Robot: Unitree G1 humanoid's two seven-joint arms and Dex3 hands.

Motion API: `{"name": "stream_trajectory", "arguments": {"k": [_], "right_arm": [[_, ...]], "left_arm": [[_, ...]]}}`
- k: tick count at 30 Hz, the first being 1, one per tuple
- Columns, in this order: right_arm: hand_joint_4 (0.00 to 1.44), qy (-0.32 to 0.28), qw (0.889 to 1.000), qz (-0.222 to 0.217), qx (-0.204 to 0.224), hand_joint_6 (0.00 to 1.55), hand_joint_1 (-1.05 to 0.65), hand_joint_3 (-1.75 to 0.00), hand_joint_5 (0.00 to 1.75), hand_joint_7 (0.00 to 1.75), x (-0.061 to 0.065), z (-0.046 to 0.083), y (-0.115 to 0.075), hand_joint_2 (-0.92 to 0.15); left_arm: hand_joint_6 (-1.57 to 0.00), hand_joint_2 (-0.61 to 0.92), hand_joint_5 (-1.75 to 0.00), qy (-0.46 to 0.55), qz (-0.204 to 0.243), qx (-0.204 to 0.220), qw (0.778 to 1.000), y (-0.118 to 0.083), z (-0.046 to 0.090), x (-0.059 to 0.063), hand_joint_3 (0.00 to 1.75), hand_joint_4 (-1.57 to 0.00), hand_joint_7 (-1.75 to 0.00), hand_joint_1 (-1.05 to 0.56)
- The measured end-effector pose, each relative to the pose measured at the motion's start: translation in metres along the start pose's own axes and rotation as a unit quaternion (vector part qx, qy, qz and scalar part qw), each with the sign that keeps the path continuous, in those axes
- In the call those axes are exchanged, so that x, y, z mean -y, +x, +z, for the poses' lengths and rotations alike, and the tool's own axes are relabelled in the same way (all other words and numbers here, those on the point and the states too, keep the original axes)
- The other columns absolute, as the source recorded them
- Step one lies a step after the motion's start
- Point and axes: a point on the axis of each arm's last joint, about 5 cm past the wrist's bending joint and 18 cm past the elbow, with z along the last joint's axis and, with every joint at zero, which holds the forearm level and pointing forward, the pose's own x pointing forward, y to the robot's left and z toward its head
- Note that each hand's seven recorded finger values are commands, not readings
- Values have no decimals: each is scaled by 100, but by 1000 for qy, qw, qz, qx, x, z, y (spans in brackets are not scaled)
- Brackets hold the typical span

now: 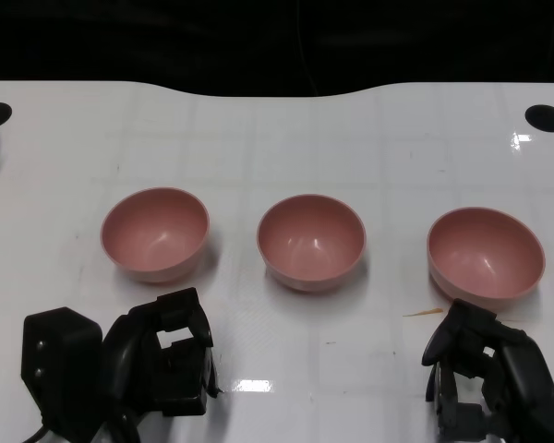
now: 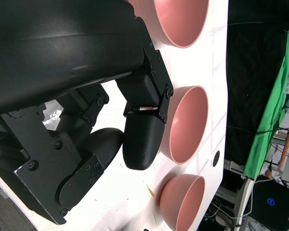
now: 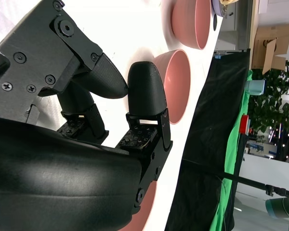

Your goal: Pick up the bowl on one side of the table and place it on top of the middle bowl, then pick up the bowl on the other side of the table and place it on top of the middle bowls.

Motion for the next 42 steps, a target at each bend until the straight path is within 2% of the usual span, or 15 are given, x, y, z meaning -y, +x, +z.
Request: {"name": "stream_trajectory", "arguments": {"k": [18, 19, 21, 22, 26, 30, 32, 35, 37, 38, 40, 41, 42], "right_arm": [[91, 0, 1000, -2, -3, 91, -48, -175, 174, 157, 0, 0, 0, -19], [83, 1, 1000, -1, -3, 83, -48, -167, 168, 150, 0, 0, 0, -21], [80, 4, 1000, 6, -2, 79, -48, -161, 165, 145, 0, 0, 0, -24], [70, 1, 1000, 8, 0, 66, -46, -151, 160, 141, 0, 0, 0, -28], [63, -29, 999, 9, 28, 55, -44, -138, 156, 139, 2, 3, 1, -34], [62, -40, 999, 10, 32, 54, -44, -137, 156, 139, 3, 3, 1, -35], [68, -39, 999, 11, 29, 60, -45, -142, 156, 139, 3, 2, 1, -31], [71, -35, 999, 17, 25, 64, -46, -143, 156, 140, 4, 1, 1, -29], [73, -34, 999, 20, 25, 66, -46, -143, 156, 140, 3, 1, 1, -29], [74, -33, 999, 22, 25, 67, -46, -143, 156, 140, 3, 1, 1, -29], [75, -31, 999, 23, 23, 68, -46, -144, 155, 139, 3, 1, 1, -29], [75, -31, 999, 24, 23, 69, -46, -144, 156, 140, 3, 0, 1, -29], [76, -30, 999, 24, 22, 70, -46, -145, 156, 140, 3, 0, 1, -29]], "left_arm": [[-100, 13, -168, 0, 0, 0, 1000, 0, 0, 0, 175, -103, -161, -12], [-100, 13, -169, 0, 0, 0, 1000, 0, 0, 0, 175, -103, -161, -12], [-100, 13, -169, 0, 0, -1, 1000, 0, 0, 0, 175, -103, -161, -12], [-100, 13, -169, 0, 0, -1, 1000, 0, 0, 0, 175, -103, -161, -12], [-100, 13, -168, 0, 1, -1, 1000, 0, 0, 0, 175, -103, -161, -12], [-100, 13, -168, -1, 1, -1, 1000, 0, 0, 0, 175, -104, -161, -12], [-99, 12, -168, 0, 1, 0, 1000, 0, 0, -1, 175, -103, -159, -10], [-86, 13, -165, 49, -5, 34, 998, -1, 1, -3, 175, -90, -151, -20], [-78, 14, -160, 129, -14, 72, 989, -1, 5, -6, 173, -81, -143, -23], [-68, 17, -154, 180, -16, 90, 979, -2, 9, -7, 161, -68, -129, -28], [-62, 21, -150, 285, -19, 114, 952, -3, 18, -10, 151, -60, -119, -31], [-53, 26, -145, 330, -17, 121, 936, -2, 23, -11, 136, -53, -111, -36], [-50, 29, -143, 370, -16, 127, 920, -3, 28, -13, 128, -50, -108, -38]]}}
